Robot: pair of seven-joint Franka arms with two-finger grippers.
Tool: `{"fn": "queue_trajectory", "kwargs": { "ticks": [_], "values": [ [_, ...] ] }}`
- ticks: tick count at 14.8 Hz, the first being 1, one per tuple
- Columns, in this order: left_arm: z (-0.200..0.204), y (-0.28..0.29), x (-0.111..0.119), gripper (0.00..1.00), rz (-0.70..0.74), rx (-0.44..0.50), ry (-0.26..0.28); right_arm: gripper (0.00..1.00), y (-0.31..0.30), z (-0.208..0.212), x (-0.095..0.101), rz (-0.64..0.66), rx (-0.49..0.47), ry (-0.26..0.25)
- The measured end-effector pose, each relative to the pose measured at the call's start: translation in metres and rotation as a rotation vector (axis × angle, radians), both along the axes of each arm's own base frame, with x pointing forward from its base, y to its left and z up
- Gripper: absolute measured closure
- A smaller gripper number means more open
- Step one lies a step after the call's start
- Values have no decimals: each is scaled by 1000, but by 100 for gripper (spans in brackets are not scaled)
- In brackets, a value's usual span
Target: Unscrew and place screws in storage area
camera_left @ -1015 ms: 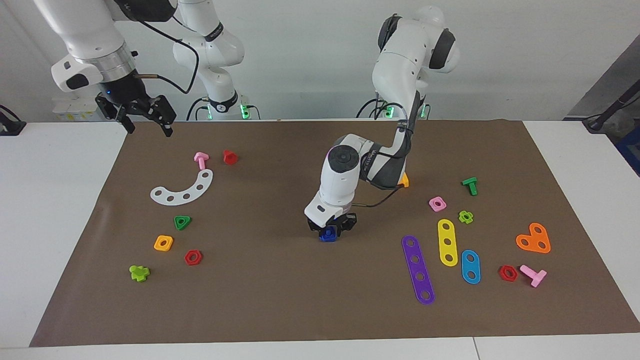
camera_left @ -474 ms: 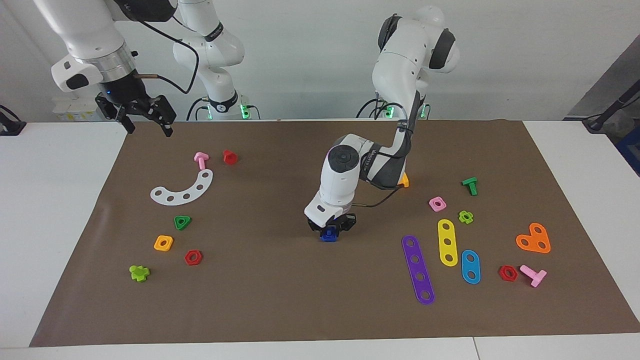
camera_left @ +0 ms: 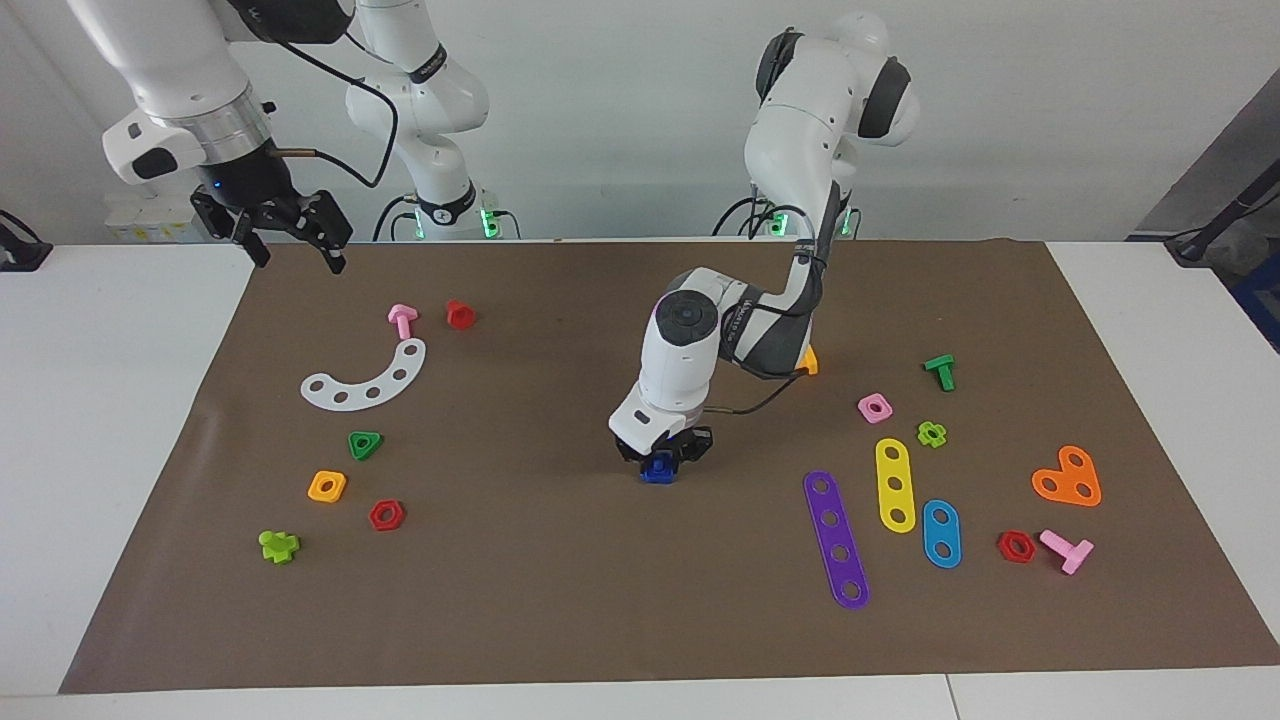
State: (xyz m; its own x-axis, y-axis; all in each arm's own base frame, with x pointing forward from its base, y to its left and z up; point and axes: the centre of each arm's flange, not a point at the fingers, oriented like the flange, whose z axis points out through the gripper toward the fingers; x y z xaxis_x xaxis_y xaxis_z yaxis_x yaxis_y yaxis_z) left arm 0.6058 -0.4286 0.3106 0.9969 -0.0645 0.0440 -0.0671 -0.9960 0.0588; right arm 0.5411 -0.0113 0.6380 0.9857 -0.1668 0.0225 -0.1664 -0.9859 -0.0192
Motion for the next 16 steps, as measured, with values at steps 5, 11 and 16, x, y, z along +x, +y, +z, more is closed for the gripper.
{"fn": "queue_trajectory", "kwargs": {
  "ticks": [5, 11, 16],
  "values": [
    [7, 0, 0, 53, 2, 15, 21, 0, 0, 0, 0, 0, 0, 0],
    [24, 0, 0, 53, 9, 35, 51, 0, 0, 0, 0, 0, 0, 0],
    [54, 21, 16, 53, 55, 34, 39, 0, 0, 0, 0, 0, 0, 0]
  ]
}}
